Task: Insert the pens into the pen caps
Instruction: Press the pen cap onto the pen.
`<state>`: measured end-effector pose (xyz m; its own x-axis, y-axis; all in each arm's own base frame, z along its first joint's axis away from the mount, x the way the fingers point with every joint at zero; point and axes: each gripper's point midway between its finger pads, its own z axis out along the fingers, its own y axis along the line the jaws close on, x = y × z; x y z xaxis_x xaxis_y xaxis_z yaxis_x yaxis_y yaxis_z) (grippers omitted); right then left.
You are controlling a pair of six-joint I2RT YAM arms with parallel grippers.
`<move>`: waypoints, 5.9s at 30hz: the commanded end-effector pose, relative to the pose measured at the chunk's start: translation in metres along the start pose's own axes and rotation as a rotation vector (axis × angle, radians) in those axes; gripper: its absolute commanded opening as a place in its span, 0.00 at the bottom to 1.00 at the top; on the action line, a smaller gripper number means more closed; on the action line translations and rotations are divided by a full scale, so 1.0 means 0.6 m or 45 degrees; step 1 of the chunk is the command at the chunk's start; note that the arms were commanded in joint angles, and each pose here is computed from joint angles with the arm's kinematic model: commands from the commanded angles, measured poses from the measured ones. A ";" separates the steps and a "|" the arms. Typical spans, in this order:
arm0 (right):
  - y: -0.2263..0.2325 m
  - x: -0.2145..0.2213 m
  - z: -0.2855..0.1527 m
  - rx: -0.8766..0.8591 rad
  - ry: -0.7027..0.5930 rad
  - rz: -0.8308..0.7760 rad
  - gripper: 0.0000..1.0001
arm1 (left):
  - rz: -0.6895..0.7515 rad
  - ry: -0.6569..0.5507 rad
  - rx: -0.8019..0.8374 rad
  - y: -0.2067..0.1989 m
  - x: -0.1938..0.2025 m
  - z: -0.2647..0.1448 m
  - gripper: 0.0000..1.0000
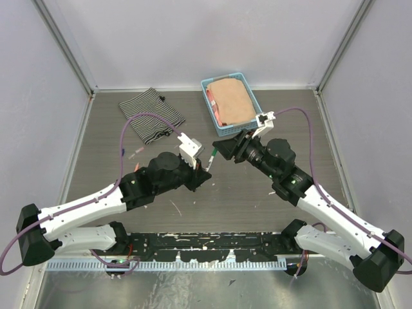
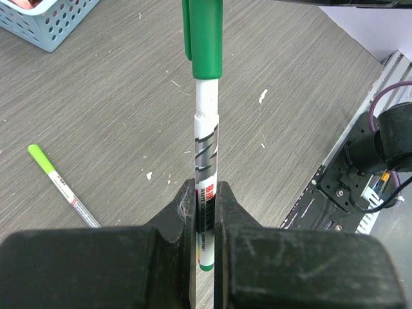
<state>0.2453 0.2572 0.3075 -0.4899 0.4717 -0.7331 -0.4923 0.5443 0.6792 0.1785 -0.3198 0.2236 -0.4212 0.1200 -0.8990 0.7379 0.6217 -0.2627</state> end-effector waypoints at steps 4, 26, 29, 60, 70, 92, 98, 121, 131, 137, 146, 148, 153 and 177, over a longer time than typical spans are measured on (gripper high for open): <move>0.053 -0.039 0.006 -0.135 -0.072 -0.001 0.39 | -0.001 -0.091 0.035 -0.014 -0.040 -0.008 0.00; 0.054 0.024 0.004 -0.209 0.045 -0.133 0.04 | -0.076 -0.152 0.024 -0.023 -0.086 -0.020 0.00; 0.056 0.039 0.004 -0.208 0.072 -0.150 0.03 | -0.081 -0.172 0.018 -0.023 -0.096 -0.023 0.00; 0.038 0.176 -0.024 -0.185 0.331 -0.063 0.00 | 0.004 -0.536 0.051 -0.047 -0.254 -0.082 0.00; 0.019 0.219 -0.037 -0.134 0.412 -0.090 0.00 | 0.020 -0.561 0.058 -0.051 -0.270 -0.086 0.00; -0.006 0.273 -0.054 -0.041 0.517 -0.231 0.00 | 0.041 -0.596 0.065 -0.057 -0.291 -0.093 0.00; 0.017 0.306 -0.054 -0.124 0.573 -0.179 0.00 | 0.035 -0.633 0.070 -0.059 -0.304 -0.101 0.00; 0.069 0.143 -0.053 -0.045 0.228 -0.323 0.04 | 0.019 -0.605 0.028 -0.040 -0.275 -0.108 0.00; 0.110 0.010 -0.076 -0.011 -0.056 -0.370 0.38 | 0.003 -0.503 -0.009 -0.024 -0.224 -0.096 0.00; 0.097 -0.033 -0.114 0.046 -0.143 -0.400 0.47 | -0.001 -0.449 -0.055 -0.005 -0.189 -0.100 0.00; 0.056 -0.013 -0.138 0.112 -0.079 -0.468 0.48 | 0.132 -0.421 0.121 -0.038 -0.168 -0.124 0.00; 0.060 -0.010 -0.142 0.083 -0.075 -0.469 0.48 | 0.155 -0.417 0.161 -0.046 -0.166 -0.132 0.00; 0.067 -0.011 -0.152 0.025 -0.090 -0.463 0.49 | 0.212 -0.405 0.275 -0.069 -0.159 -0.147 0.00; 0.063 -0.049 -0.172 0.060 -0.210 -0.431 0.54 | 0.252 -0.345 0.341 -0.084 -0.142 -0.131 0.00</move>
<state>0.1669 0.1991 0.3221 -0.2419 0.2780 -0.9296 -0.5593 0.7430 0.3677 0.1345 -0.2991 0.3407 -0.1358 -0.0127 -0.9907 0.9167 0.3776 -0.1305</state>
